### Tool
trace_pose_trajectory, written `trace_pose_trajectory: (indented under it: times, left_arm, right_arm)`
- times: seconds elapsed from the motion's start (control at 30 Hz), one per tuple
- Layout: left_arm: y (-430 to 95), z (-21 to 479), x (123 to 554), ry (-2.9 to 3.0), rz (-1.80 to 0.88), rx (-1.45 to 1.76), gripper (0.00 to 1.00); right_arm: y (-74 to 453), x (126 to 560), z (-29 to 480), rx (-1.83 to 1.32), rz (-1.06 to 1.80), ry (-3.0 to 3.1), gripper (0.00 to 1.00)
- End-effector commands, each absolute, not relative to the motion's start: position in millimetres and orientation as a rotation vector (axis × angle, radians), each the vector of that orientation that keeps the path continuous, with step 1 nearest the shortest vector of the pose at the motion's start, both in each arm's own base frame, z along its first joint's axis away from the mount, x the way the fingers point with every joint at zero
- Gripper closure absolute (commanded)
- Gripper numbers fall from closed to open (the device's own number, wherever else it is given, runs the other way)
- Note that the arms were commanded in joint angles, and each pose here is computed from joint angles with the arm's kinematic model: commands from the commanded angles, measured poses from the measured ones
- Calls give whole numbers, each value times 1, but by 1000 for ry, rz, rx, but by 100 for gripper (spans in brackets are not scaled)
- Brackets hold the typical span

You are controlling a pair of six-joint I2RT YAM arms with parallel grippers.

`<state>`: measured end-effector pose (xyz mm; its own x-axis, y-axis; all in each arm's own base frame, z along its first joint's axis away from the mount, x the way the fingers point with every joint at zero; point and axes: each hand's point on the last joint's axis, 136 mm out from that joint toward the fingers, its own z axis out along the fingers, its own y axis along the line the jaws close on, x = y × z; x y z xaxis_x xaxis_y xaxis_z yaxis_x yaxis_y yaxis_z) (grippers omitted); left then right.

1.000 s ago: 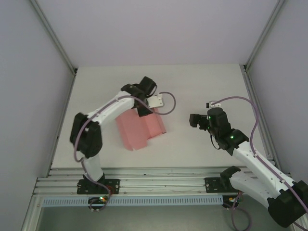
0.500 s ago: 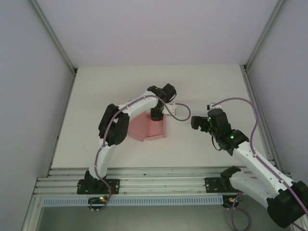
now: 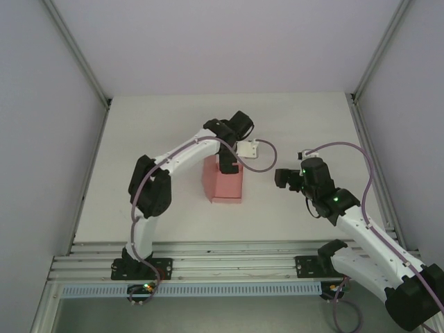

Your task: Assemble paper box

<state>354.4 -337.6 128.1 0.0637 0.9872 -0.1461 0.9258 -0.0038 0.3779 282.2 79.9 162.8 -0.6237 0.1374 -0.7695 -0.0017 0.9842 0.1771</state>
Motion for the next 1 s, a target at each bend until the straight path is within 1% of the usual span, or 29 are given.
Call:
trace_pose_trajectory:
  times: [0.0, 0.13, 0.2, 0.27, 0.33, 0.4, 0.43, 0.53, 0.6, 0.67, 0.7, 0.73, 0.9, 0.97]
  left_arm:
    - [-342, 139, 356, 1895, 225, 1912, 0]
    - [-346, 174, 366, 1880, 176, 1740, 0]
    - [-346, 204, 373, 1865, 124, 1598, 0]
    - [-340, 239, 382, 1866, 73, 1420, 0]
    - [-319, 276, 395, 1910, 29, 1148, 0]
    - [-285, 295, 406, 2004, -42, 887, 0]
    - [-269, 297, 408, 2057, -71, 788, 0]
    - [-213, 288, 409, 2191, -105, 489, 0]
    - [-176, 268, 404, 2261, -64, 331, 0]
    - [-146, 242, 394, 2326, -21, 210, 0]
    - [-137, 229, 388, 2358, -24, 176, 0]
    - [-132, 220, 382, 2382, -39, 148, 0]
    - [-100, 178, 357, 2459, -64, 16, 0]
    - [-93, 168, 349, 2483, -70, -16, 0]
  right_arm:
    - [88, 286, 172, 10, 228, 2212, 0]
    - [116, 295, 178, -245, 288, 2171, 0]
    - [139, 300, 180, -420, 352, 2149, 0]
    - [159, 309, 182, -528, 416, 2147, 0]
    - [178, 320, 181, -614, 484, 2153, 0]
    - [197, 334, 175, -690, 539, 2187, 4]
    - [206, 341, 171, -729, 552, 2199, 6]
    - [229, 363, 152, -858, 562, 2242, 8]
    - [244, 375, 137, -942, 580, 2270, 11]
    - [257, 385, 122, -1010, 596, 2303, 17]
    - [262, 390, 116, -1026, 593, 2327, 22]
    - [267, 391, 109, -1060, 598, 2351, 25]
    - [288, 396, 79, -1175, 557, 2403, 27]
    - [292, 400, 71, -1175, 547, 2426, 31]
